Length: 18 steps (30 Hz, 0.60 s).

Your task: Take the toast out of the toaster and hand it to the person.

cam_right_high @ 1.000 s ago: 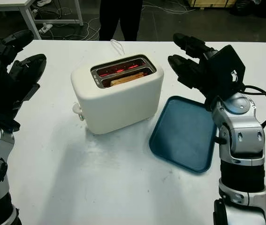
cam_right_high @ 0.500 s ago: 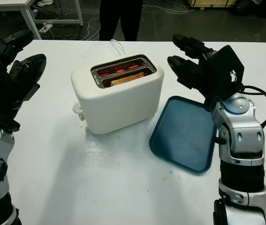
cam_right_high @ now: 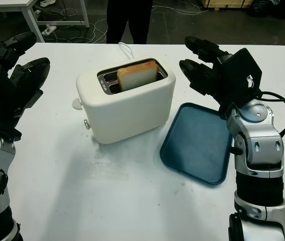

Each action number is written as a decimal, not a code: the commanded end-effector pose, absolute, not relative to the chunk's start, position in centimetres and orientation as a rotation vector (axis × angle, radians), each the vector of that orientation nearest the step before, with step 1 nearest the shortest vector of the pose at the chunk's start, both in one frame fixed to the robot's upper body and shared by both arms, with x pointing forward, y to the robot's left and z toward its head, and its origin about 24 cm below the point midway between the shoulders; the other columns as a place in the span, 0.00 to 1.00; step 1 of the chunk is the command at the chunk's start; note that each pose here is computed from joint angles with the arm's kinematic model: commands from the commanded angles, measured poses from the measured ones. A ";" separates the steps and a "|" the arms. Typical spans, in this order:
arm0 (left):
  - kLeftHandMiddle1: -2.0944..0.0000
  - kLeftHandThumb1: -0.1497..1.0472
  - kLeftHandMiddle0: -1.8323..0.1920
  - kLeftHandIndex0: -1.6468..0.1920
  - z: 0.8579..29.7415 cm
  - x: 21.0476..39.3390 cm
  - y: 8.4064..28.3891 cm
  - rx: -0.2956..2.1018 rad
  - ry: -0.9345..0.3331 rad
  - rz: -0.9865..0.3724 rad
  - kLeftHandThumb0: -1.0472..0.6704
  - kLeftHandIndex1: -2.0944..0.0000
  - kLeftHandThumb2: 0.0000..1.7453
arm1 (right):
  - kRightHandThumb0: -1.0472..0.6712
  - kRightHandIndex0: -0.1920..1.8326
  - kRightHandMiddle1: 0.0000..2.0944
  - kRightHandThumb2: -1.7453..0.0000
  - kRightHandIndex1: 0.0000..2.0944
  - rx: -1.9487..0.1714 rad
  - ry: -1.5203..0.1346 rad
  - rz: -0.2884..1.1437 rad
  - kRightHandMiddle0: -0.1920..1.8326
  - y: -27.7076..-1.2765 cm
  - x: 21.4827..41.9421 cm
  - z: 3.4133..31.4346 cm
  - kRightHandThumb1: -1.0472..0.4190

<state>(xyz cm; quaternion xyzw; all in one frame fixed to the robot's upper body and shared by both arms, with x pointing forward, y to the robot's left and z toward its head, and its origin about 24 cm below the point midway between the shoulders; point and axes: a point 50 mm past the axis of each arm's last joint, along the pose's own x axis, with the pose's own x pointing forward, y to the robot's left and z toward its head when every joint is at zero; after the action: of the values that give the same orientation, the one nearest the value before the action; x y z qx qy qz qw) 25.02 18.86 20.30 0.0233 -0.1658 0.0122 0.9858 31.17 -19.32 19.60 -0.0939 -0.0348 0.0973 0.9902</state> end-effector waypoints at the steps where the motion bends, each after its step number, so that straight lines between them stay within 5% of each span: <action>1: 0.60 0.89 0.91 0.88 20.5 25.0 18.9 0.047 -0.341 0.018 0.25 0.67 0.14 | 0.36 0.26 0.00 0.76 0.01 -0.205 -0.083 0.201 0.27 -19.2 31.2 20.0 0.09; 9: 0.59 0.89 0.91 0.87 20.4 25.0 18.7 0.045 -0.342 0.027 0.25 0.67 0.13 | 0.33 0.33 0.02 0.98 0.04 -0.262 -0.177 0.189 0.33 -20.5 32.1 21.3 0.12; 18: 0.59 0.89 0.91 0.87 20.3 25.0 18.8 0.043 -0.338 0.036 0.25 0.67 0.13 | 0.45 0.52 0.09 1.00 0.15 -0.468 -0.436 0.283 0.48 -19.5 34.4 26.6 0.28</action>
<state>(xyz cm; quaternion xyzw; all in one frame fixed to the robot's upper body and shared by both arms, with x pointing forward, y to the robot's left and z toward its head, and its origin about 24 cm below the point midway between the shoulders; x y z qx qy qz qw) 25.05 18.74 20.25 0.0215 -0.1648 0.0134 0.9860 34.17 -19.87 25.67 -0.2150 -0.1964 0.1264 0.9483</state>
